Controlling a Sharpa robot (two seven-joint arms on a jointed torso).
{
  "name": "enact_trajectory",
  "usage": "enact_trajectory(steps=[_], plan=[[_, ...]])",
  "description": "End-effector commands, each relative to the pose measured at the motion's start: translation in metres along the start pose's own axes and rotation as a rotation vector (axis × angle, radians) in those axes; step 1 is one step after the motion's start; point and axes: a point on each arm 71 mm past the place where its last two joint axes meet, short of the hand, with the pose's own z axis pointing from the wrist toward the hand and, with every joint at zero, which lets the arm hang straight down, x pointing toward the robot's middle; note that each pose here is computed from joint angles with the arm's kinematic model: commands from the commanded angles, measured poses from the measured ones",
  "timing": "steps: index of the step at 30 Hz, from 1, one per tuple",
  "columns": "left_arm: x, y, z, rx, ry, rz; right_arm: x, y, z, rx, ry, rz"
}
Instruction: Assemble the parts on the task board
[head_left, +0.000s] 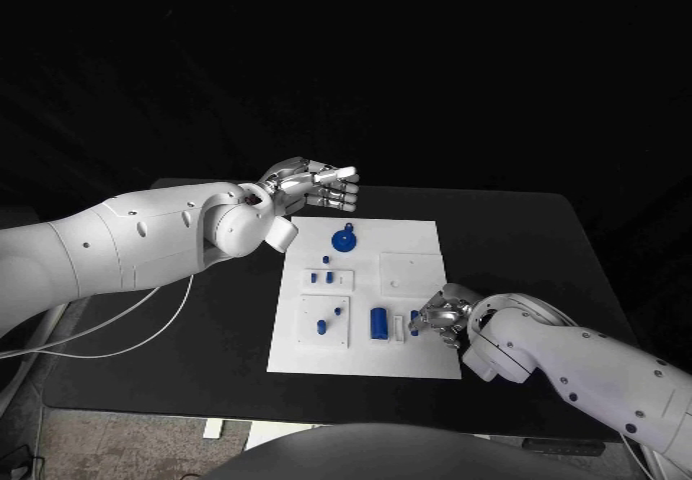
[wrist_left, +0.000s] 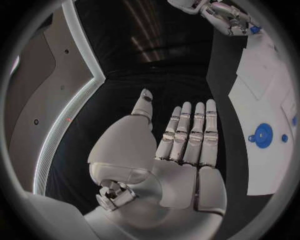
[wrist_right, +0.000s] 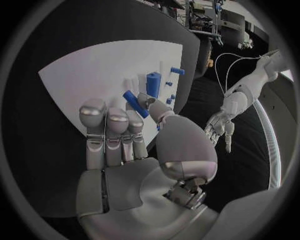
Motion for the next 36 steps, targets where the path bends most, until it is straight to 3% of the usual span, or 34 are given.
enact_trajectory(steps=[1,11,36], plan=[[0.0029,-0.0008,0.0008,0.005,0.020,-0.004,0.004,0.000,0.001,0.005,0.038,0.009],[0.0031,-0.0007,0.0010,0.004,0.021,-0.004,0.010,0.001,0.005,0.022,0.073,-0.022],[0.0040,-0.0003,0.0020,0.000,0.026,-0.004,0.015,0.007,0.015,0.018,0.049,-0.068]])
